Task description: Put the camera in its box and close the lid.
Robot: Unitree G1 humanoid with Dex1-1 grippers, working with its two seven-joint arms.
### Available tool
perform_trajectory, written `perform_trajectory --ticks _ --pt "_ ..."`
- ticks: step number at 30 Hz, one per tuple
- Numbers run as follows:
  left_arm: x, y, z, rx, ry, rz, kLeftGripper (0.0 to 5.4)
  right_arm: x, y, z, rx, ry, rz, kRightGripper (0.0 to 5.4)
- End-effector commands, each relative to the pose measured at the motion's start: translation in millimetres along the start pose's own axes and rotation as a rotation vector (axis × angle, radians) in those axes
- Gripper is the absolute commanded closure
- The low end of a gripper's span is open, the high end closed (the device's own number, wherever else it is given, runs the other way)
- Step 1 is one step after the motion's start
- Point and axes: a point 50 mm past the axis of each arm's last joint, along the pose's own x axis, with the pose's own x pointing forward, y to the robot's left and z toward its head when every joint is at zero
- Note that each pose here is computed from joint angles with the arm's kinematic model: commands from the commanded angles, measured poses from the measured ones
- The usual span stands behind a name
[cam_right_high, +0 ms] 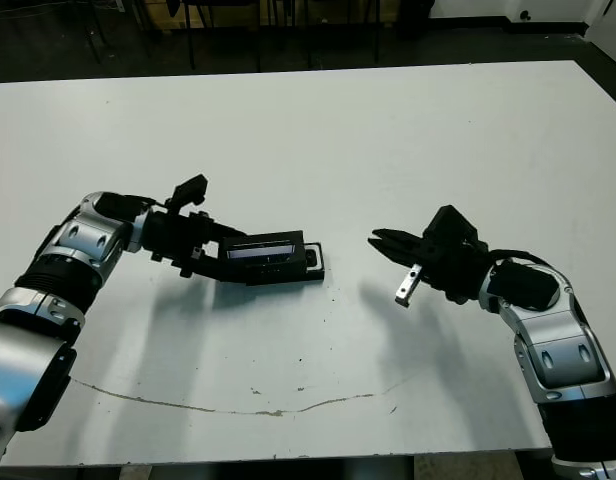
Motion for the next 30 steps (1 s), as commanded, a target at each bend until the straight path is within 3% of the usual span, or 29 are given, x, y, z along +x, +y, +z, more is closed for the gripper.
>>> perform_trajectory --ticks 1,15,30 --pt "18.2 -7.4 -27.3 -0.057 0.120 -0.016 2.54 -2.7 1.1 -4.3 -0.004 0.032 -0.005 5.40" --pt "47.3 -13.9 -41.5 -0.110 0.172 -0.025 2.54 -3.7 1.9 -3.8 -0.002 0.041 -0.008 5.40" --pt "70.4 -10.5 2.6 -0.015 0.168 -0.096 2.54 -2.2 1.0 -6.5 0.007 0.018 -0.010 5.40"
